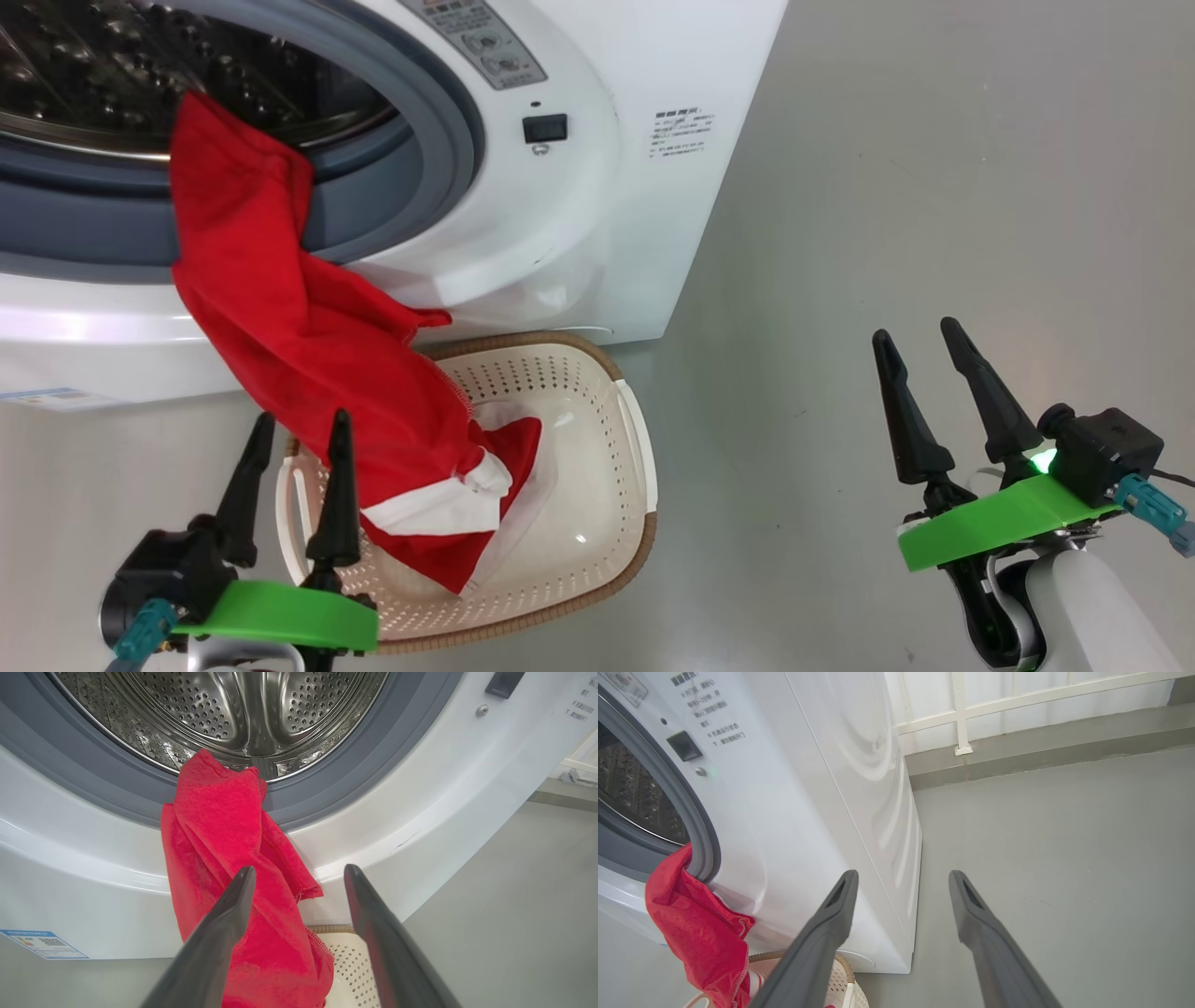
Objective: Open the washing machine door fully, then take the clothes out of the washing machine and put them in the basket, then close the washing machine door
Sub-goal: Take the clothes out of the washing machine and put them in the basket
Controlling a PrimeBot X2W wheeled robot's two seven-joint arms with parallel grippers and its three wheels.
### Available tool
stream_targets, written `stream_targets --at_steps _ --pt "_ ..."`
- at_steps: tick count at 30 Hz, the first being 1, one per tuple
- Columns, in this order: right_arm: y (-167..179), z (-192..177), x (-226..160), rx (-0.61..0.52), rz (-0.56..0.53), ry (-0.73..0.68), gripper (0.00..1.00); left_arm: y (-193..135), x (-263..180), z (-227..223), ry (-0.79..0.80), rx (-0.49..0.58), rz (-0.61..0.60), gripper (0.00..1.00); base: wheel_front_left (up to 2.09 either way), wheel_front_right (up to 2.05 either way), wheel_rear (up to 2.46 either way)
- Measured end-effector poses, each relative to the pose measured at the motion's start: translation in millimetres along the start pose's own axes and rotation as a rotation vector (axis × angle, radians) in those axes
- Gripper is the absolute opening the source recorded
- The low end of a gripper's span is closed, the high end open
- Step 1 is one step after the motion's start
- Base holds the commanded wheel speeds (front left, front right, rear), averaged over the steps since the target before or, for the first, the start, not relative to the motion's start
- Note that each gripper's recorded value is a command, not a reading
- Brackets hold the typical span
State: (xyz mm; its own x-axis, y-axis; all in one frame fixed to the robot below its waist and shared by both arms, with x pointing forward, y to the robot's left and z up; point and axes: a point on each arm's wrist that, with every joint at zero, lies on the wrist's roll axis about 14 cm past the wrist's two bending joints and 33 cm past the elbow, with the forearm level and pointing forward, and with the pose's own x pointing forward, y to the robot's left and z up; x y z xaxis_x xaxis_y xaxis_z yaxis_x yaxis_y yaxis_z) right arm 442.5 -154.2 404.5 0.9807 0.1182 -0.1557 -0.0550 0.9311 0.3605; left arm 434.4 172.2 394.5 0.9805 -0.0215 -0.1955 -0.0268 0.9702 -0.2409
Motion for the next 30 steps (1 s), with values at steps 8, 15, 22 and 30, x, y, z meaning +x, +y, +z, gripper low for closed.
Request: stream_targets --at_steps 8,15,22,30 --pt "-1 -2 1 0.001 -0.002 0.004 1.0 -2 1 2 -0.009 -0.012 0.006 1.0 0.0 0.0 0.0" --pt "-3 -5 2 0.003 -0.008 0.011 1.0 -4 6 5 -0.018 -0.001 -0.001 1.0 0.0 0.0 0.0" --pt "-3 -12 5 0.008 -0.007 0.028 1.0 -1 49 31 -0.086 0.056 0.01 1.0 0.0 0.0 0.0" --pt "-1 -21 4 0.014 -0.004 0.05 1.0 2 95 30 -0.048 0.137 0.017 1.0 0.0 0.0 0.0"
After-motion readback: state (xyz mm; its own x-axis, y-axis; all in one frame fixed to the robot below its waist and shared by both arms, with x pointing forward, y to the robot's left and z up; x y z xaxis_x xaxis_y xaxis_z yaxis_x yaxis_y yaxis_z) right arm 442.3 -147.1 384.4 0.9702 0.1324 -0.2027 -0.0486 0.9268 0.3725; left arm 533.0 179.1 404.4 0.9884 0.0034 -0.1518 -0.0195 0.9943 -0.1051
